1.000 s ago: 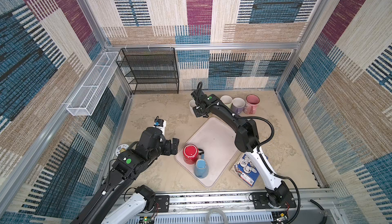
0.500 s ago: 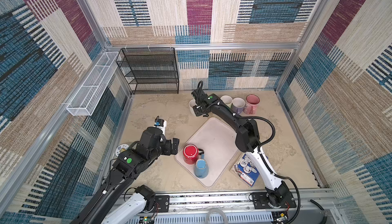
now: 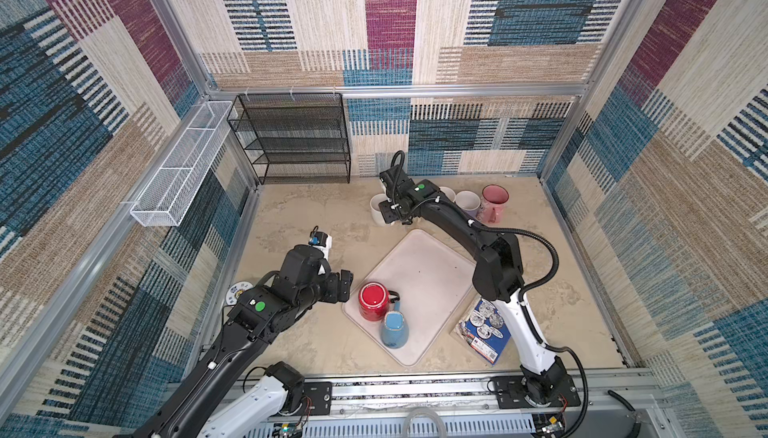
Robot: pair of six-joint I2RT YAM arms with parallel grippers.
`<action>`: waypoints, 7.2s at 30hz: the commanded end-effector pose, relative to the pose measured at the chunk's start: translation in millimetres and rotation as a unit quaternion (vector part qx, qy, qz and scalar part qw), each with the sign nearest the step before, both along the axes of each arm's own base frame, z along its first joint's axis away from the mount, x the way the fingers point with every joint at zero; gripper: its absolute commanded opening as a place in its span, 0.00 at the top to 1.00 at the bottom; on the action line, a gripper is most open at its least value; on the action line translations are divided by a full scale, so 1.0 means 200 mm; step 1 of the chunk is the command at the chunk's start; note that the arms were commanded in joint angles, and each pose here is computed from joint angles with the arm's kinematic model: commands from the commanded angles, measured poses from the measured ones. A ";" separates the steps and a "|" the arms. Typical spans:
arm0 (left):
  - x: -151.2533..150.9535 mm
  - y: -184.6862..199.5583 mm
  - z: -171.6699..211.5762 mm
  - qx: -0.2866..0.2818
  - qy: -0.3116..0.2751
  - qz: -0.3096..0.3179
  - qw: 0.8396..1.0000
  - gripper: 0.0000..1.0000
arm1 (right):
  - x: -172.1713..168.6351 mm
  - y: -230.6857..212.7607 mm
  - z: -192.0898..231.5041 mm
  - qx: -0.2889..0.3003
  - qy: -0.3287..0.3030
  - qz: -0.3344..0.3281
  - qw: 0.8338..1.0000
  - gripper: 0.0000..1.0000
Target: Turn the mug right side up
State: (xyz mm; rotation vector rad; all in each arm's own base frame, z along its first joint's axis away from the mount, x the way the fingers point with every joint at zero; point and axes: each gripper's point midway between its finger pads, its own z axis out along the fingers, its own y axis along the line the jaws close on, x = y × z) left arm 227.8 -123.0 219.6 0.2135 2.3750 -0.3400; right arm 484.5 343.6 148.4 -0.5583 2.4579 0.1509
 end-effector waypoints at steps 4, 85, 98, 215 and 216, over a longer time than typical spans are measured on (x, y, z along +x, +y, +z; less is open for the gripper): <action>-0.05 -0.06 -0.05 -0.006 0.045 -0.034 0.998 0.32 | -0.01 -0.01 0.19 0.032 -0.048 0.003 0.998 0.38; 0.12 -0.60 -0.62 0.011 0.146 -0.039 0.988 1.00 | -0.41 -0.32 -0.21 0.148 0.012 -0.023 0.989 0.83; 0.14 -0.63 -0.63 0.008 0.143 -0.046 0.989 1.00 | -0.56 -0.24 -0.35 0.140 0.062 0.022 0.988 0.91; -0.05 -0.55 -0.04 -0.323 -0.038 -0.149 0.934 0.40 | -1.07 -0.08 0.52 0.391 -0.045 0.183 0.901 1.00; -0.05 -0.56 -0.03 -0.330 -0.038 -0.157 0.930 0.41 | -1.08 -0.09 0.54 0.400 -0.047 0.188 0.896 1.00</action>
